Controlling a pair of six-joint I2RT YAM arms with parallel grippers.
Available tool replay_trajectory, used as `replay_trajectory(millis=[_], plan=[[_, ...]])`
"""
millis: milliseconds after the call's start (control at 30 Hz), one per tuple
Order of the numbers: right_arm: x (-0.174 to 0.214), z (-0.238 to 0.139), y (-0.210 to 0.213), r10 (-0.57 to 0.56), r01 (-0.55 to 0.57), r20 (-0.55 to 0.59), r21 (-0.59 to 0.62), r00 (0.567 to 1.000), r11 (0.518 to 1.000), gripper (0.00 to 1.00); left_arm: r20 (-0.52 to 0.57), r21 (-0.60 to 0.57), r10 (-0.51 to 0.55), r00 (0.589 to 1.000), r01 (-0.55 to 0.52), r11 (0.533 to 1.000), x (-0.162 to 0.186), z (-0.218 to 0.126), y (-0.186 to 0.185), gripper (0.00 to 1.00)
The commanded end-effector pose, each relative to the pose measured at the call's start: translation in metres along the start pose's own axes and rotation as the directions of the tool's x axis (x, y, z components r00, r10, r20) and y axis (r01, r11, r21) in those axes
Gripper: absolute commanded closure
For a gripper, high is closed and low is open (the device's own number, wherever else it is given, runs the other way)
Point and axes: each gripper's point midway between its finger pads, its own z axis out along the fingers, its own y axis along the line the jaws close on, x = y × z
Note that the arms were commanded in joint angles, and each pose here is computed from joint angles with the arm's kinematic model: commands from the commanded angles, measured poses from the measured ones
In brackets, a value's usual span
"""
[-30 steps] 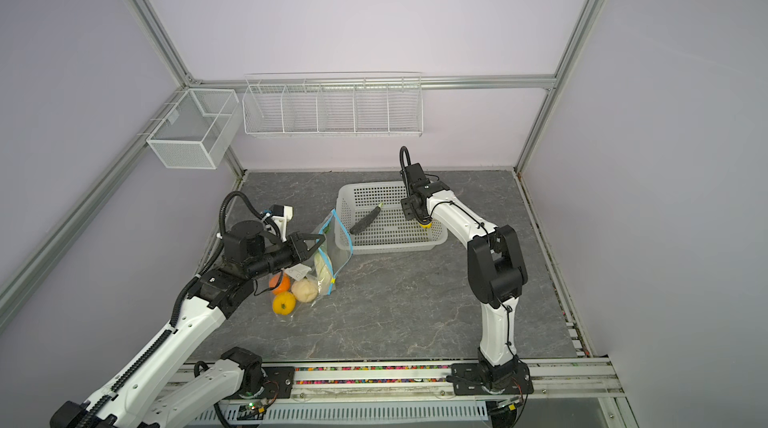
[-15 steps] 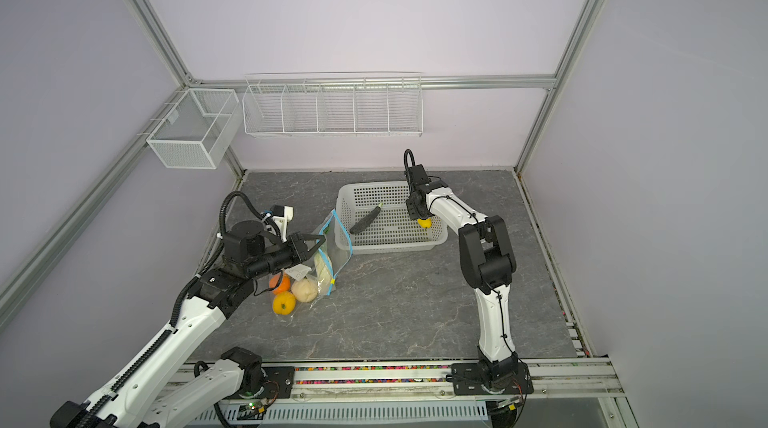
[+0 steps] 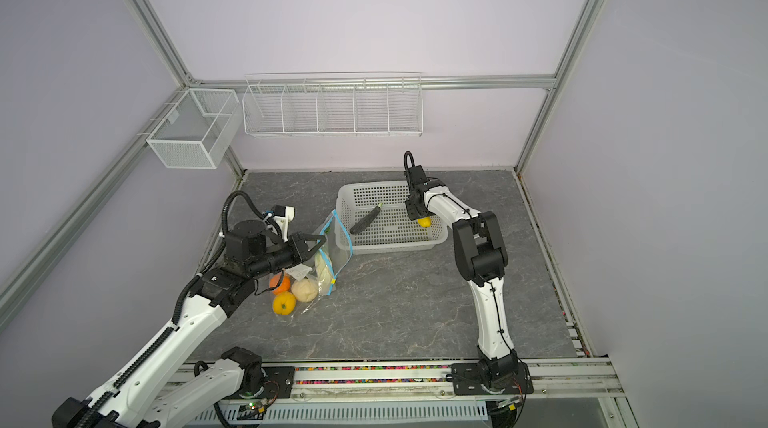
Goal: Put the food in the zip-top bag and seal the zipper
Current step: 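Lower the right gripper and close it on the yellow squash, then carry the yellow squash with the right gripper to the bag mouth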
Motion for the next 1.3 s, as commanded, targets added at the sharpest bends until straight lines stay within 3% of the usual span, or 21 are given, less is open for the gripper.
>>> replay_trajectory(millis=[0, 167, 433, 767, 1100, 1267], plan=[[0.012, 0.015, 0.007, 0.009, -0.011, -0.057, -0.035, 0.998, 0.999, 0.52, 0.01, -0.015, 0.007, 1.0, -0.007, 1.0, -0.004, 0.001, 0.002, 1.0], [0.011, 0.015, 0.008, 0.01, -0.012, -0.056, -0.039, 0.998, 0.999, 0.54, 0.008, -0.017, 0.009, 1.0, -0.009, 1.0, -0.005, 0.002, 0.001, 1.0], [0.014, 0.02, 0.011, 0.022, -0.026, -0.075, -0.053, 0.997, 0.998, 0.43, 0.007, -0.02, 0.009, 1.0, -0.009, 1.0, -0.004, 0.002, 0.003, 1.0], [0.01, 0.012, 0.012, 0.04, -0.044, -0.059, -0.063, 0.997, 0.997, 0.51, 0.01, -0.022, 0.007, 1.0, -0.007, 1.0, -0.003, 0.0, 0.003, 1.0], [-0.015, -0.056, 0.01, 0.053, -0.05, 0.021, -0.127, 0.998, 0.991, 0.57, 0.014, -0.017, 0.004, 1.0, -0.003, 1.0, -0.007, -0.006, -0.004, 1.0], [-0.012, -0.103, 0.024, 0.105, -0.088, 0.051, -0.268, 0.993, 0.959, 0.59, 0.022, -0.028, 0.013, 1.0, -0.012, 1.0, -0.01, -0.008, -0.005, 1.0]])
